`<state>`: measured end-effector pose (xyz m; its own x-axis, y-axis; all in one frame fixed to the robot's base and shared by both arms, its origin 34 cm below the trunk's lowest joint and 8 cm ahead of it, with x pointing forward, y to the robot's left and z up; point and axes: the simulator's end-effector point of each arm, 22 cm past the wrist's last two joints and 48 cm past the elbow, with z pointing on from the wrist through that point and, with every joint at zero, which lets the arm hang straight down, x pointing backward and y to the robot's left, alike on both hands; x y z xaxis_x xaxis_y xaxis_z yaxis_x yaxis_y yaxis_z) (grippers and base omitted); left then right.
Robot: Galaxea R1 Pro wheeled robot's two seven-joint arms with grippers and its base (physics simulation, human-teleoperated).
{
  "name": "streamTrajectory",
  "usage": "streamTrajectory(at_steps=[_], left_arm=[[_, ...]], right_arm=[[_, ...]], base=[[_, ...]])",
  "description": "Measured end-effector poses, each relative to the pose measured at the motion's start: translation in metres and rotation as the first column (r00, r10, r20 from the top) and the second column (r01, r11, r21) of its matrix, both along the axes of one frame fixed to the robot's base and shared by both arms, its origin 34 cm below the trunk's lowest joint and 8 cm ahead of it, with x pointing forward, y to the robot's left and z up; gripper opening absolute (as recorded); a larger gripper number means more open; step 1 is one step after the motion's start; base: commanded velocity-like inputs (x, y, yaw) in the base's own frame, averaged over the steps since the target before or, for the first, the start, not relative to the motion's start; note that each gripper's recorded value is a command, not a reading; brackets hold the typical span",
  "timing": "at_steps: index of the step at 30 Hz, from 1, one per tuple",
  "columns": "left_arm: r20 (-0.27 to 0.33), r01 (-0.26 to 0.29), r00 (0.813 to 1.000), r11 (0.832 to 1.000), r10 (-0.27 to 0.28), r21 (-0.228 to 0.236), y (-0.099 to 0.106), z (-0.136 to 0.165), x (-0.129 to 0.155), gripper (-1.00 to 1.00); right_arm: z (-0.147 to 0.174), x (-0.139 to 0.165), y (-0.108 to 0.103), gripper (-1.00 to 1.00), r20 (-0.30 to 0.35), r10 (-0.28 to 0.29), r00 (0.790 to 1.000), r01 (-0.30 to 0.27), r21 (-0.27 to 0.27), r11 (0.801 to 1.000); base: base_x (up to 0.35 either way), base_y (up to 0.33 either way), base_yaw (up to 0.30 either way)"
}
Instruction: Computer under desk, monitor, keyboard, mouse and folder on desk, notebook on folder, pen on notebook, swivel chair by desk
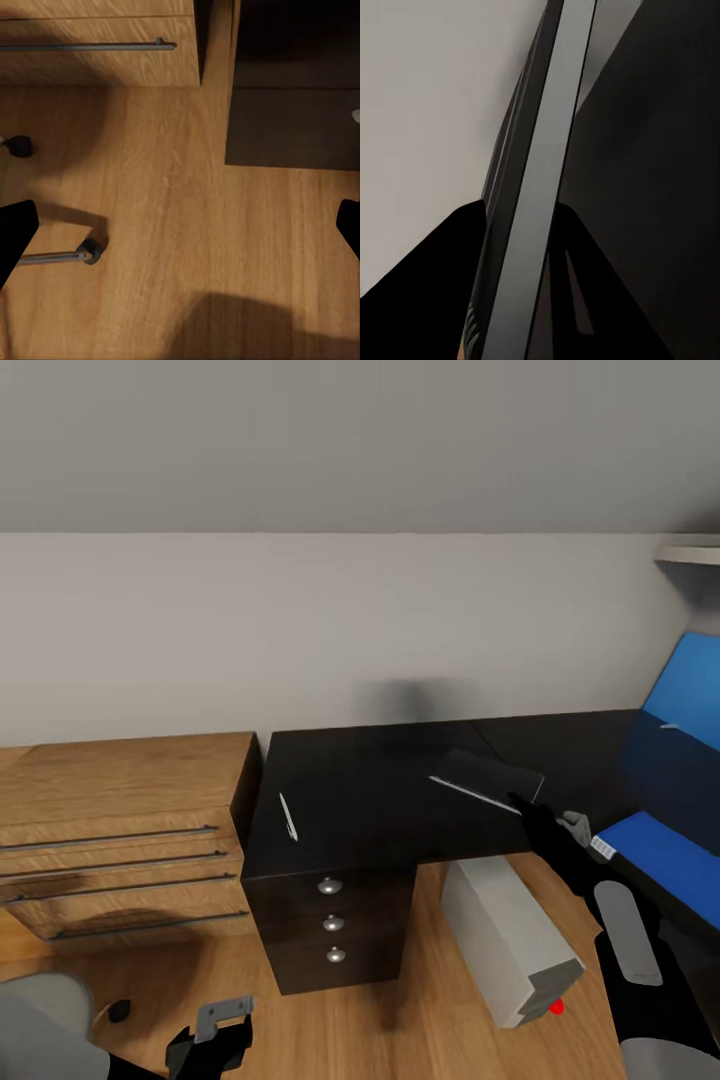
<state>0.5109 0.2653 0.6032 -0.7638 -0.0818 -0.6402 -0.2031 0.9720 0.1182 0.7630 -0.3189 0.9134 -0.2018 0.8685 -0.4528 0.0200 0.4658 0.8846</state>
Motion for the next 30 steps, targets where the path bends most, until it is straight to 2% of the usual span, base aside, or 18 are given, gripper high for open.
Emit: streamTrajectory(at_steps=[6, 10, 14, 20, 25, 30], left_arm=[[-0.002, -0.004, 1.0, 1.0, 0.004, 0.004, 0.002, 0.009, 0.0, 1.0], [0.013, 0.0, 1.0, 1.0, 0.0, 0.009, -0.01, 0.013, 0.008, 1.0], [0.036, -0.013, 0.999, 0.999, 0.011, 0.051, -0.022, 0.004, 0.009, 1.0], [-0.025, 0.021, 1.0, 0.997, -0.02, 0.068, -0.027, 0.001, 0.002, 1.0], [-0.067, 0.025, 0.997, 0.999, -0.022, 0.046, -0.028, -0.001, -0.001, 1.0], [-0.087, 0.025, 0.996, 1.0, -0.026, -0.013, -0.035, 0.0, -0.002, 1.0]], right_arm=[[-0.002, -0.006, -0.002, -1.0, -0.023, -0.003, 1.0, 0.004, 0.007, 1.0], [0.002, -0.008, -0.003, -1.0, -0.026, -0.006, 1.0, 0.006, 0.008, 1.0], [0.008, -0.008, -0.004, -1.0, -0.027, -0.011, 1.0, 0.011, 0.006, 1.0], [0.017, -0.008, -0.006, -1.0, -0.028, -0.016, 0.999, 0.016, 0.003, 1.0], [0.025, -0.01, -0.015, -1.0, -0.028, -0.035, 0.999, 0.035, 0.006, 0.999], [0.032, -0.012, -0.029, -1.0, -0.027, -0.067, 0.997, 0.068, 0.012, 0.998]], base=[[0.0, 0.0, 0.0], [0.0, 0.0, 0.0], [0.0, 0.0, -0.109], [0.0, 0.0, -0.229], [0.0, 0.0, -0.257], [0.0, 0.0, -0.263]])
